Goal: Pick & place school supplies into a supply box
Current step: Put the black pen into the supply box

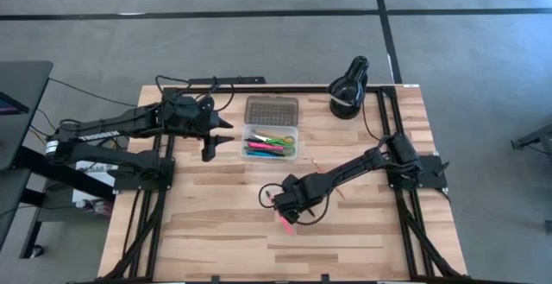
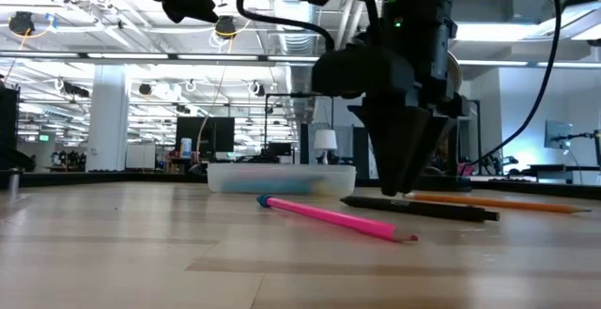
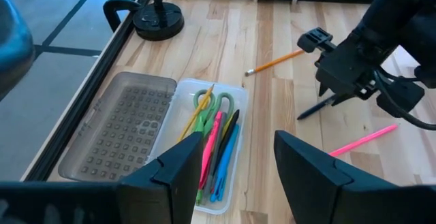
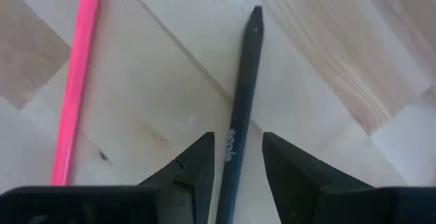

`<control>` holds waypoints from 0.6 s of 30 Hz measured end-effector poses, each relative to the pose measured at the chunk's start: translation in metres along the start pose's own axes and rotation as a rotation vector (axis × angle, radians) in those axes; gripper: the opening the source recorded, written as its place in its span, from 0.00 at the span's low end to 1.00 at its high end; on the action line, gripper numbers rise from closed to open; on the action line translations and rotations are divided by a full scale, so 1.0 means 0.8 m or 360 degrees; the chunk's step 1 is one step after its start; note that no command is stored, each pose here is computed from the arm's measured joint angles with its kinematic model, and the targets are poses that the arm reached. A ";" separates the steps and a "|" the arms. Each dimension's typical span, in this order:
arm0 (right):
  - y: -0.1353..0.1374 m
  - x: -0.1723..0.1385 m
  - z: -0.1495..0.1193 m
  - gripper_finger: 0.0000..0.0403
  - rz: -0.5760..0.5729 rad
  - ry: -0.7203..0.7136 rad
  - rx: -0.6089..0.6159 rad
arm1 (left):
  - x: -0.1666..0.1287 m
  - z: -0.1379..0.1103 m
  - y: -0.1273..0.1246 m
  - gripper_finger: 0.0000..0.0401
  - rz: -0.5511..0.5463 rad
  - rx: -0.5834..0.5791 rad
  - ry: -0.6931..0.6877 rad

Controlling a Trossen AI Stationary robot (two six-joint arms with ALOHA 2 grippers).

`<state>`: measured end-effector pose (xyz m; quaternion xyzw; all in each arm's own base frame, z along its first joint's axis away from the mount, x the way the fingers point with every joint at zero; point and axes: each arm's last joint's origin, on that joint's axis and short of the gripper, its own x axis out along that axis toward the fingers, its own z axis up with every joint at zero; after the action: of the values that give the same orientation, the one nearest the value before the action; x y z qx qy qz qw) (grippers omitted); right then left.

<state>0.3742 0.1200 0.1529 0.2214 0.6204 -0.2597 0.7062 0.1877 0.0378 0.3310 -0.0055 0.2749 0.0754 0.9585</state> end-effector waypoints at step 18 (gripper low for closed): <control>-0.024 0.023 0.004 0.29 0.0047 0.0221 0.0089 | 0.000 -0.001 0.000 0.44 0.0000 0.0011 0.0006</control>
<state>0.3662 0.1016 0.1350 0.2676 0.6571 -0.2506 0.6586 0.1876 0.0378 0.3306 -0.0023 0.2769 0.0743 0.9580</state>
